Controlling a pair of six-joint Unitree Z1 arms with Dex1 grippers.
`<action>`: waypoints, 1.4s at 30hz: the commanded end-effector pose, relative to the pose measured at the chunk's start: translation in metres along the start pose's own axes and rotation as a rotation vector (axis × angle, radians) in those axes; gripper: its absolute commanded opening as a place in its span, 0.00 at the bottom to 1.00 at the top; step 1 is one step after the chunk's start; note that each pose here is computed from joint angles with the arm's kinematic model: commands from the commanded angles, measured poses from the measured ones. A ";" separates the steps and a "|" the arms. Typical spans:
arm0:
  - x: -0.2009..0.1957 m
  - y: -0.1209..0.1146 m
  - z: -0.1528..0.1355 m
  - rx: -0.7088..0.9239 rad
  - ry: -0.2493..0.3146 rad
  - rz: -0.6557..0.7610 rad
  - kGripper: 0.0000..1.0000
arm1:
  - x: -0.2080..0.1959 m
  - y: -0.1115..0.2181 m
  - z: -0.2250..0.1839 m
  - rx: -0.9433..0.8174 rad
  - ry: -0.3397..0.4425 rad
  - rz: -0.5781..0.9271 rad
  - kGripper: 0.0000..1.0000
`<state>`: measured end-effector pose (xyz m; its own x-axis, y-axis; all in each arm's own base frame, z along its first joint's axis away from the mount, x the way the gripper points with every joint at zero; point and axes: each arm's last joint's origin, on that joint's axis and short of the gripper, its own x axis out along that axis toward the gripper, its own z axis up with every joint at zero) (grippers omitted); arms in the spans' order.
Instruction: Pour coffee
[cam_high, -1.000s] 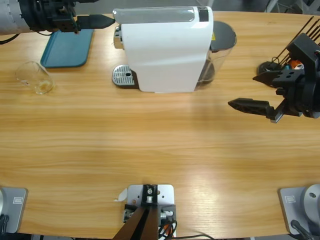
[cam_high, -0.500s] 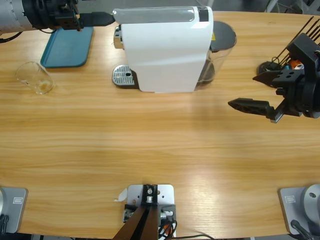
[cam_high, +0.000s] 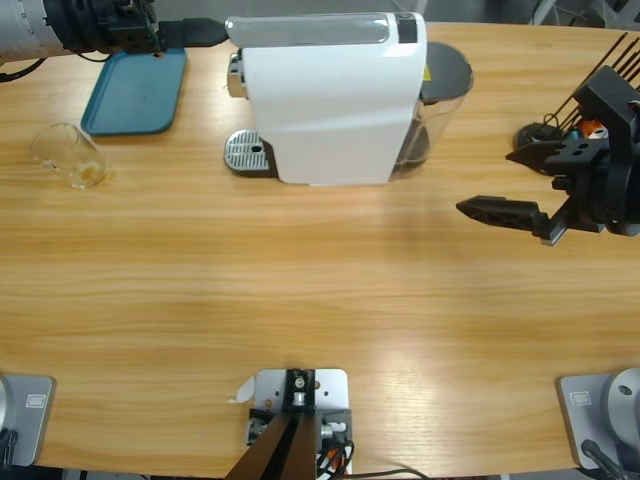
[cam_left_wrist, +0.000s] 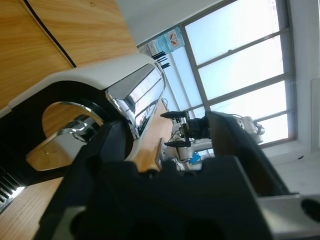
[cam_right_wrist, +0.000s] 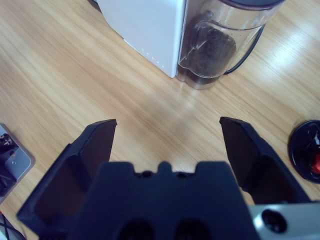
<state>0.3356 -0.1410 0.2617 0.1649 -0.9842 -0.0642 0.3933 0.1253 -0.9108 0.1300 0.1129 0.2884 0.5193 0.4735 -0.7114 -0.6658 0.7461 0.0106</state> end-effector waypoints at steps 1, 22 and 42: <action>0.001 -0.014 0.002 0.026 0.010 -0.030 0.69 | 0.006 0.000 -0.003 0.006 0.027 -0.016 0.92; 0.010 -0.037 0.009 0.060 0.019 -0.070 0.68 | 0.005 0.000 -0.003 0.006 0.023 -0.016 0.92; 0.005 -0.059 0.011 0.093 0.008 -0.086 0.65 | 0.003 0.000 -0.004 0.007 0.017 -0.016 0.92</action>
<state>0.3375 -0.1491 0.2730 0.1471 -0.9879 -0.0488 0.3778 0.1017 -0.9203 0.1300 0.1130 0.2884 0.5193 0.4735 -0.7114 -0.6658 0.7461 0.0106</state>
